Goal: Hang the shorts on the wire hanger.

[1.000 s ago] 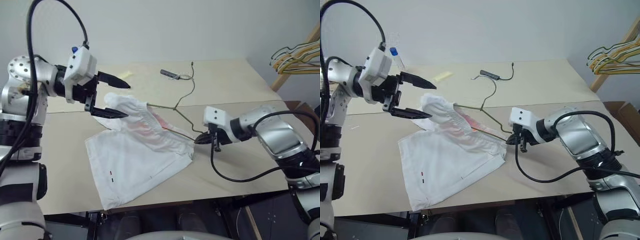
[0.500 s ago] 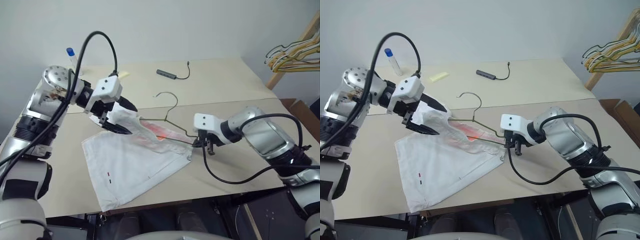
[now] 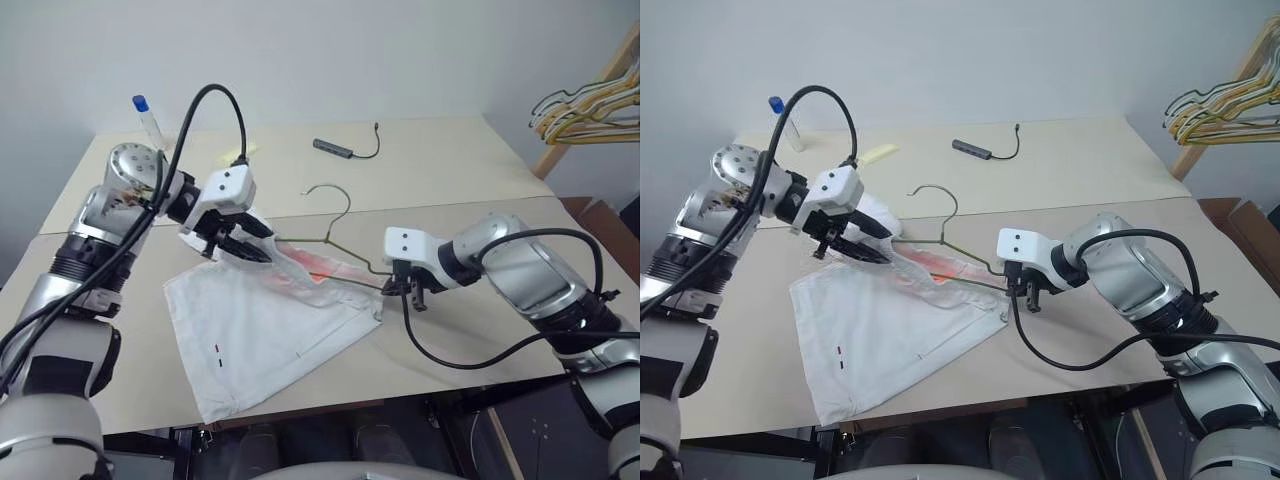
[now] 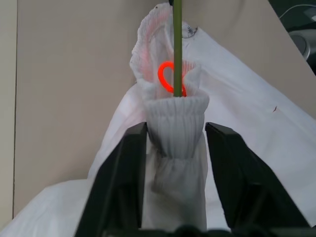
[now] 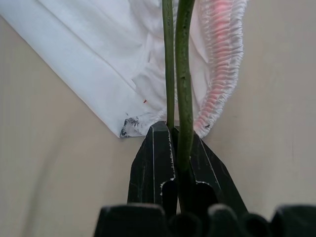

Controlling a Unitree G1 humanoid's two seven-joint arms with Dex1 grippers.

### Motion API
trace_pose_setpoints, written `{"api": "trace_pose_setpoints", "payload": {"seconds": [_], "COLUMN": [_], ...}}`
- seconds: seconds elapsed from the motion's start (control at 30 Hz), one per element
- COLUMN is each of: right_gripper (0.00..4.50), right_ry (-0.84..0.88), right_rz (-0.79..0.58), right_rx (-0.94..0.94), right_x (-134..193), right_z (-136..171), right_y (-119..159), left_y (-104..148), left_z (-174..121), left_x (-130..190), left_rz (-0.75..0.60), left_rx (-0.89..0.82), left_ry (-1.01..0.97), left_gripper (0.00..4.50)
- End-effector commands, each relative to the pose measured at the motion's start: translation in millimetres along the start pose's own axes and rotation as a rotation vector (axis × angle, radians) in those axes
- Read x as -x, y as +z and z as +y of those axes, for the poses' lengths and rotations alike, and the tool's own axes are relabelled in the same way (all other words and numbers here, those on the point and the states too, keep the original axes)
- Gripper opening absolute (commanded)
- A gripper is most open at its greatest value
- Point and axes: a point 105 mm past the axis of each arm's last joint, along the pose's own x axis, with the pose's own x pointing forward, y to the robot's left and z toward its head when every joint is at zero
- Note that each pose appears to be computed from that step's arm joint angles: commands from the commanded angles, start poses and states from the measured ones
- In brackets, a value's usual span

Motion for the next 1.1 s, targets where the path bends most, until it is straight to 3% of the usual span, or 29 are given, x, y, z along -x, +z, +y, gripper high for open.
{"api": "trace_pose_setpoints", "payload": {"seconds": [0.03, 0.1, 0.33, 0.47, 0.63, 0.8, 0.97, 1.1], "right_gripper": [0.00, 0.00, 0.00, 1.01, 2.77, 4.44, 4.44, 4.44], "right_ry": [-0.039, -0.055, -0.166, -0.197, -0.309, -0.379, -0.305, -0.234], "right_rz": [-0.055, -0.077, -0.161, -0.169, -0.185, -0.257, -0.356, -0.326], "right_rx": [0.044, 0.075, 0.214, 0.210, 0.153, -0.082, -0.356, -0.494], "right_x": [14, 17, 21, 23, 42, 73, 71, 24], "right_z": [-4, -4, -11, -15, -28, -33, -21, -3], "right_y": [19, 23, 33, 30, 23, 15, 10, -4], "left_y": [6, 4, 2, 1, -2, -7, -8, -7], "left_z": [5, 6, 16, 22, 31, 36, 40, 42], "left_x": [7, 6, 7, 12, 23, 32, 36, 39], "left_rz": [0.001, 0.016, 0.034, 0.036, 0.025, 0.036, 0.030, 0.029], "left_rx": [-0.024, -0.026, -0.053, -0.055, -0.038, -0.031, -0.024, -0.029], "left_ry": [0.031, 0.043, 0.123, 0.175, 0.259, 0.305, 0.337, 0.350], "left_gripper": [0.69, 0.05, 0.02, 0.00, 0.00, 0.00, 0.00, 0.00]}}
